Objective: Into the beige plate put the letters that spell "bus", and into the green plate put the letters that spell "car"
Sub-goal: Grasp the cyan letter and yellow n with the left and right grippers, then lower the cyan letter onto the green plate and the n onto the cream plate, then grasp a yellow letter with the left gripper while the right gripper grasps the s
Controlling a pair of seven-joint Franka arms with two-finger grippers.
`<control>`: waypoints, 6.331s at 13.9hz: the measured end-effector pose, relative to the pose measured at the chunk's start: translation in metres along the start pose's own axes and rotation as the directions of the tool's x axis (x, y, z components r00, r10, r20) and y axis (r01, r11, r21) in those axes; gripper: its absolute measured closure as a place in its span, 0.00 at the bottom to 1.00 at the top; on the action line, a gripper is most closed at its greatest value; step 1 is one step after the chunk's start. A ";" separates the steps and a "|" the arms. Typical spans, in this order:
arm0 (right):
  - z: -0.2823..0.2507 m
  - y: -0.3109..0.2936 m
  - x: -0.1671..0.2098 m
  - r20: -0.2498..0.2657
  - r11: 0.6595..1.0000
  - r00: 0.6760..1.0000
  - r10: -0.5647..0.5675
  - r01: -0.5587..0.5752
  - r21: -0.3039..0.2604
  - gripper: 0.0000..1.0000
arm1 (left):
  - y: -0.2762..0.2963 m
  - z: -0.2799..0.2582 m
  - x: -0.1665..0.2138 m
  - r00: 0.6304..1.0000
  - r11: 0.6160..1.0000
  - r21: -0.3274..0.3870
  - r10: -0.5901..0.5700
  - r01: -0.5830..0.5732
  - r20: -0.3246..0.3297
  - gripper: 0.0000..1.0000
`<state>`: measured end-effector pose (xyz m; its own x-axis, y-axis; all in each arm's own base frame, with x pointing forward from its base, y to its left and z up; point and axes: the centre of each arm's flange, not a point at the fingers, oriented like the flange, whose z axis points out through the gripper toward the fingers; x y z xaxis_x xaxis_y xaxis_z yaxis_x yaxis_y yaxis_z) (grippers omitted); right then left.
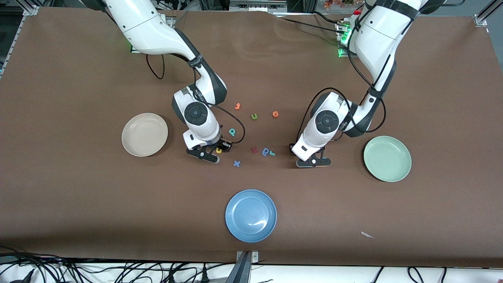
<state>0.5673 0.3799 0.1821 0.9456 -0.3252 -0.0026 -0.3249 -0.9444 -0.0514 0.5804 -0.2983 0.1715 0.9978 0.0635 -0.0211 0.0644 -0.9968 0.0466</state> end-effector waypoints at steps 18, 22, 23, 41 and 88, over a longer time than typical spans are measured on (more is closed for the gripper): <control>-0.071 0.042 0.035 0.074 0.984 0.997 0.010 0.004 -0.176 0.75 | -0.012 -0.014 0.014 0.999 0.999 0.029 -0.025 0.025 0.021 0.72; -0.096 0.114 0.064 0.125 0.965 0.992 0.012 0.022 -0.261 0.75 | -0.056 -0.072 0.055 0.993 0.995 0.093 -0.042 0.032 0.110 0.72; -0.094 0.135 0.067 0.141 0.961 0.990 0.007 0.032 -0.275 0.75 | -0.073 -0.082 0.062 0.991 0.995 0.099 -0.027 0.014 0.127 0.72; -0.094 0.148 0.019 0.133 0.967 0.966 0.224 -0.203 -0.156 0.02 | -0.333 -0.077 0.040 0.988 0.987 0.062 0.143 -0.147 0.060 0.57; 0.002 0.098 0.030 -0.092 0.879 0.874 0.478 -0.476 0.038 0.37 | -0.077 -0.041 0.025 0.944 0.945 0.130 -0.313 0.299 0.103 0.71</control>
<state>0.5639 0.2772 0.1753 0.6698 -0.7397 0.0654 -0.7352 -0.6729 -0.0814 0.6015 -0.2184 0.2085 0.9201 0.3668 -0.1371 0.3569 -0.9296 -0.0919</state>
